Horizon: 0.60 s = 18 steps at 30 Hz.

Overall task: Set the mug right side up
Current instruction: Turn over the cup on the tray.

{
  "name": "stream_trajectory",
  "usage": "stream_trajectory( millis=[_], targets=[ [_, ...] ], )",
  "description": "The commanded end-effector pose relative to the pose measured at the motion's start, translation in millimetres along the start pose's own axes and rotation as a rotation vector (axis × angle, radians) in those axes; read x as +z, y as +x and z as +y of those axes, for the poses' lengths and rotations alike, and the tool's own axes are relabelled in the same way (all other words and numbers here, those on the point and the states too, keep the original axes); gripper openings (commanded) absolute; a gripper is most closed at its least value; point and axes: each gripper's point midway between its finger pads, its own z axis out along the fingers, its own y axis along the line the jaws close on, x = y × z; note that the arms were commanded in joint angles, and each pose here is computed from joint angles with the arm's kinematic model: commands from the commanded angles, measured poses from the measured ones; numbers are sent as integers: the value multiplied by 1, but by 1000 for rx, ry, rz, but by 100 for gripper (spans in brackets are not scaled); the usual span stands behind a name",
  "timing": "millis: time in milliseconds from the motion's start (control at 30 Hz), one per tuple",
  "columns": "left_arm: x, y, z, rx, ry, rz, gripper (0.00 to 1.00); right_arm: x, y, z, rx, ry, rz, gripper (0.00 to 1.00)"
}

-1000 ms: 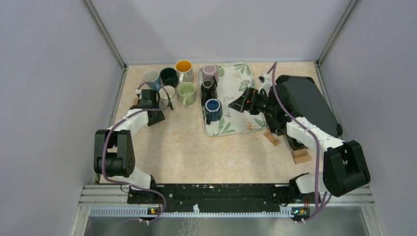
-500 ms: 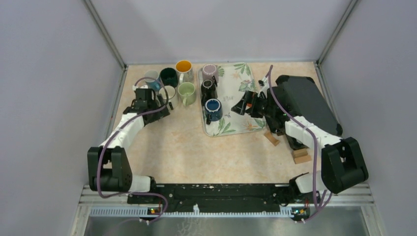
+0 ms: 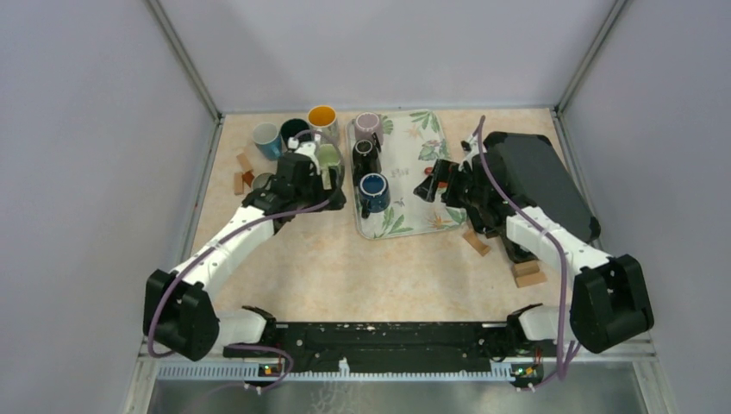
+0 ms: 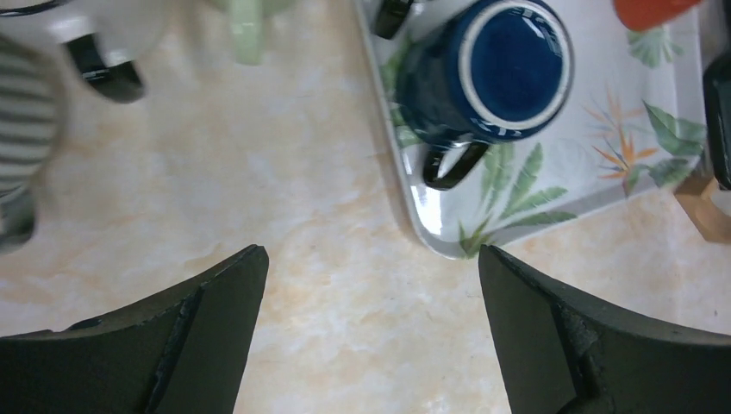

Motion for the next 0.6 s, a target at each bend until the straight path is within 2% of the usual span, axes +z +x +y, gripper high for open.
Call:
stream_trajectory(
  millis=[0, 200, 267, 467, 567],
  targets=[
    [19, -7, -48, 76, 99, -14, 98, -24, -26, 4, -31, 25, -112, 99],
    [57, 2, -81, 154, 142, 24, 94, -41, -22, 0, -19, 53, -143, 99],
    [69, 5, -85, 174, 149, 37, 88, -45, -19, -2, -18, 58, -140, 99],
    [97, 14, -95, 231, 150, 76, 62, -54, -14, -6, -14, 76, -149, 99],
    [107, 21, -98, 255, 145, 98, 55, -56, -13, -6, -14, 77, -149, 99]
  ],
)
